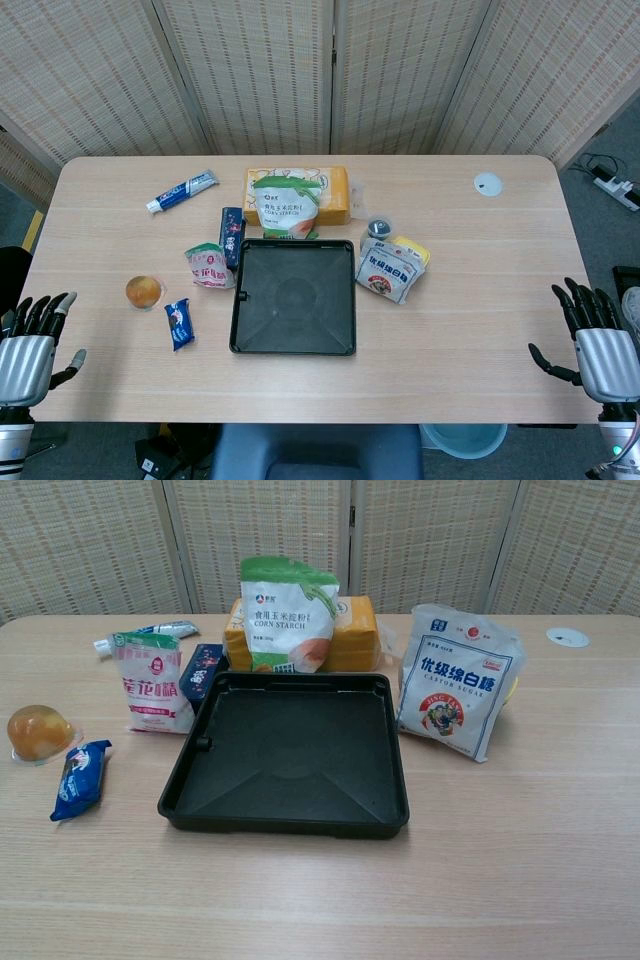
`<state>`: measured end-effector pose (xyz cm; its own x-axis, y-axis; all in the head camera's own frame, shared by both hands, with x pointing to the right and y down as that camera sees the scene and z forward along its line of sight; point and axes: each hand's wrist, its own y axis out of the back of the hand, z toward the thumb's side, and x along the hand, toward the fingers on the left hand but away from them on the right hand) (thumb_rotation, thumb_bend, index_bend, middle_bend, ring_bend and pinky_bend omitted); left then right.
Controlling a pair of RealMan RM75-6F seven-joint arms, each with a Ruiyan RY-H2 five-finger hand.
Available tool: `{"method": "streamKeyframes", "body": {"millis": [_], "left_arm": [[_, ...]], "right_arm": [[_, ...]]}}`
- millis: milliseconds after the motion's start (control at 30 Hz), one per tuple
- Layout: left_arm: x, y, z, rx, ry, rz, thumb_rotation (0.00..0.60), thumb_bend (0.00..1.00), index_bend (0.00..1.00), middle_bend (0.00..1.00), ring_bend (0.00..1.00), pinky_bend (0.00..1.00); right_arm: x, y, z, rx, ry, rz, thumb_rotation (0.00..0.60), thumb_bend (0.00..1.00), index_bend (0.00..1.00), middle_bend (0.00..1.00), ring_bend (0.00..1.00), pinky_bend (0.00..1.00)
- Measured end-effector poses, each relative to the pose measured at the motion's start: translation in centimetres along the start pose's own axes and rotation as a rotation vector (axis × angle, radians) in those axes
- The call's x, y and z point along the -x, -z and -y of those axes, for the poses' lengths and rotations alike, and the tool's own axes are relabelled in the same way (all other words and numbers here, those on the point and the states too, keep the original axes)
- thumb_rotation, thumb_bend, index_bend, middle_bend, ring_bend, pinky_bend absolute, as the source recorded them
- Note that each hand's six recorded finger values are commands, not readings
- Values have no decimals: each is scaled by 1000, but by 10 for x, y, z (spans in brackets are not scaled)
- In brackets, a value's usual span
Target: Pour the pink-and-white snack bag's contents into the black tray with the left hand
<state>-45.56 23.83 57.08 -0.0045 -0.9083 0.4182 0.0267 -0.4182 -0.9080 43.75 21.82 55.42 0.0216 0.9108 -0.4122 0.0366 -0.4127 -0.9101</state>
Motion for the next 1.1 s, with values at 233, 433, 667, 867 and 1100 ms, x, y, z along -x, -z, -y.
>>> {"method": "streamKeyframes", "body": {"millis": [233, 433, 667, 867, 1100], "left_arm": [[-3, -4, -1, -3, -6, 11, 600, 357, 78, 130, 120, 43], [-10, -7, -5, 16, -19, 27, 600, 357, 79, 130, 124, 53], [-30, -20, -11, 119, -20, 86, 600, 357, 78, 137, 141, 87], [-61, -42, -8, 167, 38, 176, 600, 326, 73, 137, 149, 88], [-101, -66, 4, 173, 127, 248, 600, 278, 50, 137, 143, 84]], "right_arm": [[-1, 3, -4, -1, 20, 7, 364, 344, 0, 49, 50, 0], [-2, 6, -10, -3, 40, 11, 372, 344, 0, 50, 49, 0], [-4, 7, -19, -9, 64, 8, 373, 344, 0, 49, 50, 0], [-5, 6, -24, -12, 75, -1, 374, 344, 0, 49, 48, 0], [-7, 4, -28, -13, 85, -4, 387, 344, 0, 49, 49, 0]]}}
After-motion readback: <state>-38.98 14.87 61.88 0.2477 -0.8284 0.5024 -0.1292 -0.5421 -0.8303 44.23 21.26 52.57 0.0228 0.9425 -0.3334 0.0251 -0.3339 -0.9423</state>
